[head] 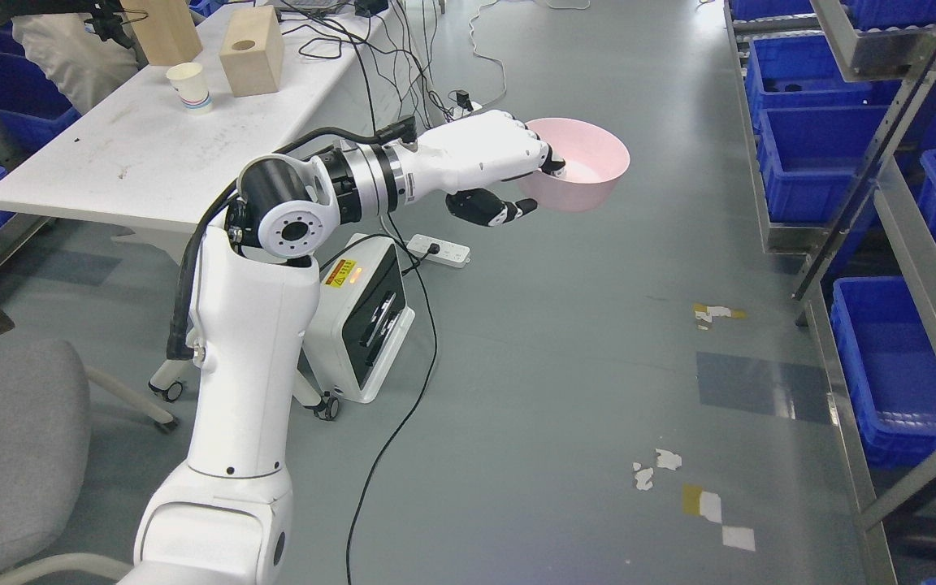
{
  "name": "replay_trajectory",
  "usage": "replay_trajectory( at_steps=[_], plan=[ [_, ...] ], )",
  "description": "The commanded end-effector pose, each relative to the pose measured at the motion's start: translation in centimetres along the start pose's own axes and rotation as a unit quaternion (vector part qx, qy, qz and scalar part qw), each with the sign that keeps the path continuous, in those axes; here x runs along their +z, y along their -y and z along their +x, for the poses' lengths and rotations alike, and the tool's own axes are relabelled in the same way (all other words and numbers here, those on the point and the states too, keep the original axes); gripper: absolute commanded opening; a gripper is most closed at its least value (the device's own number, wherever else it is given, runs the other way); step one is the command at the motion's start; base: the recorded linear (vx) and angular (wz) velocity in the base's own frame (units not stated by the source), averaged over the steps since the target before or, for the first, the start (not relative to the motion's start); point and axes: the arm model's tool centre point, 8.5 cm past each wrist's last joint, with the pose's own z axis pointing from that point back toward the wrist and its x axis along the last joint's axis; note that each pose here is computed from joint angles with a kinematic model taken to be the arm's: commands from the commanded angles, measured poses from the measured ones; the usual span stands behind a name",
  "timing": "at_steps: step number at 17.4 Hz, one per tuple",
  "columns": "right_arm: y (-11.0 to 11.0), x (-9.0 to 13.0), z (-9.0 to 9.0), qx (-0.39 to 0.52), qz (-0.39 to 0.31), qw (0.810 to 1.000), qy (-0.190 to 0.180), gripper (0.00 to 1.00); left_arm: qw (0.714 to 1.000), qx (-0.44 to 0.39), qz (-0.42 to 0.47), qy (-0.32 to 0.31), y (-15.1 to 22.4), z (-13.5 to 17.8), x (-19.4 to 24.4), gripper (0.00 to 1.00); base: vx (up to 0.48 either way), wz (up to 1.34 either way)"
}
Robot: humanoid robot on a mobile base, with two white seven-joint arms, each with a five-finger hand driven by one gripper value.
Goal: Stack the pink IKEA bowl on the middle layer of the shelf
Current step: 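Hold the bowl raised in the left hand while driving to another shelf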
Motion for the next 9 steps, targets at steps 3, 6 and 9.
replay_trajectory(
  at_steps=[3,6,9],
  plan=[
    [1.00,0.04,-1.00,0.001,-0.008,1.000,-0.004,1.00,1.000,-0.001,0.002,-0.011,-0.02,-0.71,0.78,0.05,0.338,0.18],
    [1.00,0.04,-1.00,0.001,-0.008,1.000,-0.004,1.00,1.000,-0.003,0.001,-0.008,0.02,-0.57,0.64,0.05,0.310,0.12],
    [1.00,0.04,-1.00,0.001,-0.008,1.000,-0.004,1.00,1.000,-0.004,-0.002,-0.005,0.09,-0.37,0.43,0.05,0.302,-0.31]
  ],
)
